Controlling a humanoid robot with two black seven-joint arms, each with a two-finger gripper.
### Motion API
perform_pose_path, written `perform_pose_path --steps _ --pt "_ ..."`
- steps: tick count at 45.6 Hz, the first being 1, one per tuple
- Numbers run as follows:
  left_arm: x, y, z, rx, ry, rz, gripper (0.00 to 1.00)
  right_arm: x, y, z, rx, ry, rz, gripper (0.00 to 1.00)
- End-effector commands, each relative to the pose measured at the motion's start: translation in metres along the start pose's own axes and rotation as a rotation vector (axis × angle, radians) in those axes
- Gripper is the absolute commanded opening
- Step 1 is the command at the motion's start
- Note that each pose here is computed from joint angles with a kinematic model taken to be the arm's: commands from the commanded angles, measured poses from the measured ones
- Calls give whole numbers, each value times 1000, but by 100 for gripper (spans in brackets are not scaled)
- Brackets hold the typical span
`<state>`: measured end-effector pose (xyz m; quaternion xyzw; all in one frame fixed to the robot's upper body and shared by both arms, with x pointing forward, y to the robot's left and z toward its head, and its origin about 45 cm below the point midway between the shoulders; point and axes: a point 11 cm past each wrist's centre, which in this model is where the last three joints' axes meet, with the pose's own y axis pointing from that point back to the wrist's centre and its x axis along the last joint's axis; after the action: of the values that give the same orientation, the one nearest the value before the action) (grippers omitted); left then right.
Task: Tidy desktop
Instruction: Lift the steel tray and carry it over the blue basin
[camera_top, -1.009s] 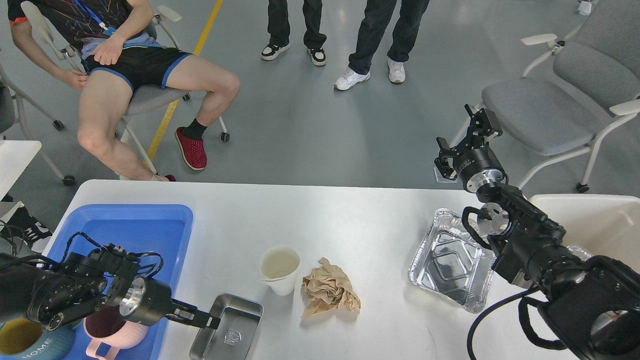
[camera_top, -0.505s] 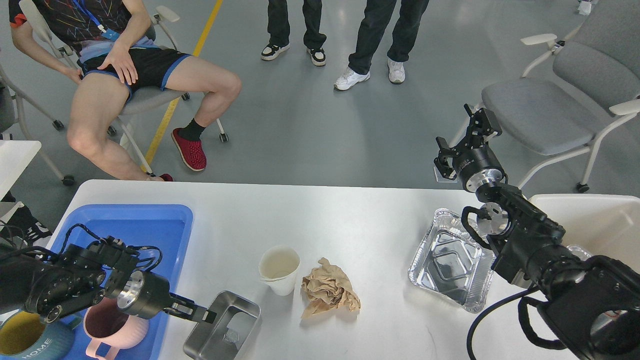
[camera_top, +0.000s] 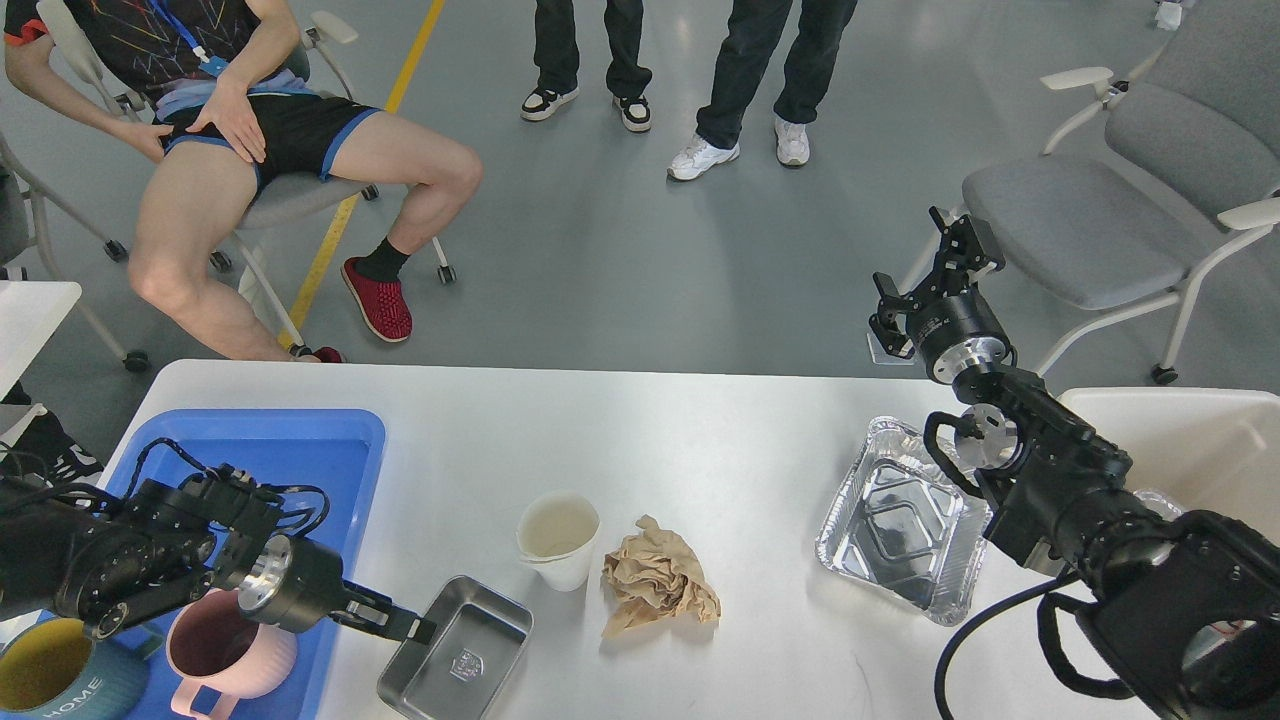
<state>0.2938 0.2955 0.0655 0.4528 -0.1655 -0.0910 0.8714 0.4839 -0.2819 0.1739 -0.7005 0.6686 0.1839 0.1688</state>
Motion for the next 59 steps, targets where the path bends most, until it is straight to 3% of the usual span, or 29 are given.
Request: perform_pose_path --steps 1,11,32,46,59 --pt "-5 -9 5 -20 -20 -31 6 -1 0 -1 1 0 -2 100" --pt "-2 -9 8 -28 -29 -29 1 -2 0 1 -1 0 -3 100" --pt "15 3 9 -20 -51 -2 1 -3 -1 -1 1 1 -8 100" --pt "51 51 5 21 -78 73 2 -6 -3 -2 3 1 -11 100" --pt "48 71 -8 57 -47 92 2 -9 -5 -4 7 2 -17 100"
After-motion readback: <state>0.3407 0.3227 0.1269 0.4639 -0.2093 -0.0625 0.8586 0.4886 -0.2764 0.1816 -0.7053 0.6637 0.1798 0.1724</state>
